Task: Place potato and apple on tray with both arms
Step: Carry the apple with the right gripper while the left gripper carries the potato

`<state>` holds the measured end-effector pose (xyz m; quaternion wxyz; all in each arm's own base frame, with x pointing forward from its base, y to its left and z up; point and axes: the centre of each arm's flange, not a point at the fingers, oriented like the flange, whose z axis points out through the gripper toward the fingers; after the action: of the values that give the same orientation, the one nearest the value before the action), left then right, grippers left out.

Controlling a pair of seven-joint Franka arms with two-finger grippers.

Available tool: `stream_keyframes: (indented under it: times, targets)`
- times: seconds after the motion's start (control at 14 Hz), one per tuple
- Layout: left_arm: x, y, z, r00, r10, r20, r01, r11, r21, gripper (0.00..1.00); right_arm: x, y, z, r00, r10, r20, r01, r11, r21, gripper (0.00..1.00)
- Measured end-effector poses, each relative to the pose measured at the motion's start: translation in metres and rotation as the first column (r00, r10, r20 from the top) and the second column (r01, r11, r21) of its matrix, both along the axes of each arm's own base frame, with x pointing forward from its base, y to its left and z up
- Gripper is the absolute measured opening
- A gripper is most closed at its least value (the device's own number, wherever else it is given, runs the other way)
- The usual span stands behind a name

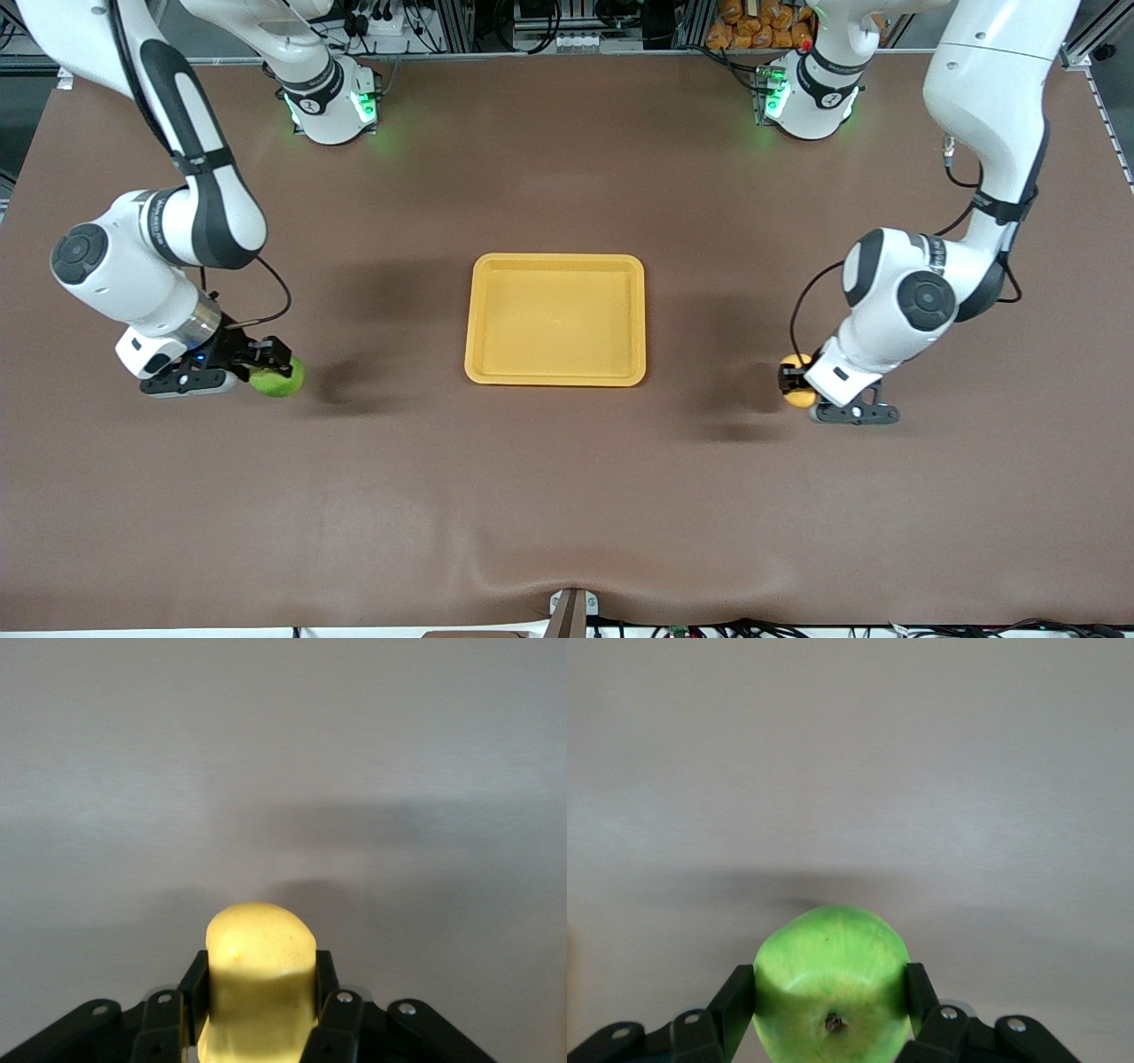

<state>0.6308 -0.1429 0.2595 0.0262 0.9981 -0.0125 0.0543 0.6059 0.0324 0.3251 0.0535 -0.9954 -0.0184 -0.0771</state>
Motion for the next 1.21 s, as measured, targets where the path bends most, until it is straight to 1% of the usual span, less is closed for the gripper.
stream_keyframes:
  times: [0.14,0.21,0.36,0.43,0.57,0.64,0.93,1.07,1.21]
  targets:
    - [-0.004,-0.018,0.003,1.0,-0.004,0.002,0.004,1.0,-0.003,0.5,0.007,0.033,0.017,0.999,-0.043,0.014,0.043,0.998,0.039,0.74]
    - [-0.005,-0.024,0.004,1.0,-0.013,0.005,0.013,1.0,-0.004,0.5,0.008,0.046,0.022,0.998,-0.063,0.013,0.062,0.996,0.066,0.74]
    - [-0.008,-0.037,0.01,0.999,-0.034,0.014,0.034,0.999,-0.005,0.5,0.007,0.064,0.024,0.997,-0.074,-0.004,0.074,0.991,0.113,0.74]
    - [-0.01,-0.044,0.014,0.999,-0.045,0.019,0.045,0.999,-0.006,0.5,0.005,0.07,0.024,0.998,-0.053,-0.028,0.056,0.991,0.118,0.74]
    - [-0.015,-0.061,0.018,0.998,-0.059,0.025,0.059,0.998,-0.009,0.5,0.004,0.081,0.031,0.996,0.047,-0.07,-0.038,0.992,0.123,0.74]
    - [-0.018,-0.072,0.019,0.998,-0.051,0.025,0.052,0.999,-0.012,0.5,0.005,0.085,0.037,0.993,0.088,-0.075,-0.078,0.989,0.126,0.74]
    - [-0.034,-0.122,0.025,0.999,-0.031,0.03,0.032,0.999,-0.031,0.5,0.006,0.093,0.043,0.984,0.17,-0.059,-0.162,0.979,0.124,0.74]
    - [-0.042,-0.147,0.031,0.999,-0.016,0.037,0.018,0.999,-0.044,0.5,0.007,0.097,0.043,0.962,0.271,-0.034,-0.266,0.957,0.114,0.74]
    - [-0.052,-0.171,0.034,0.999,0.0,0.037,0.002,0.998,-0.055,0.5,0.007,0.099,0.039,0.95,0.312,-0.028,-0.307,0.945,0.115,0.74]
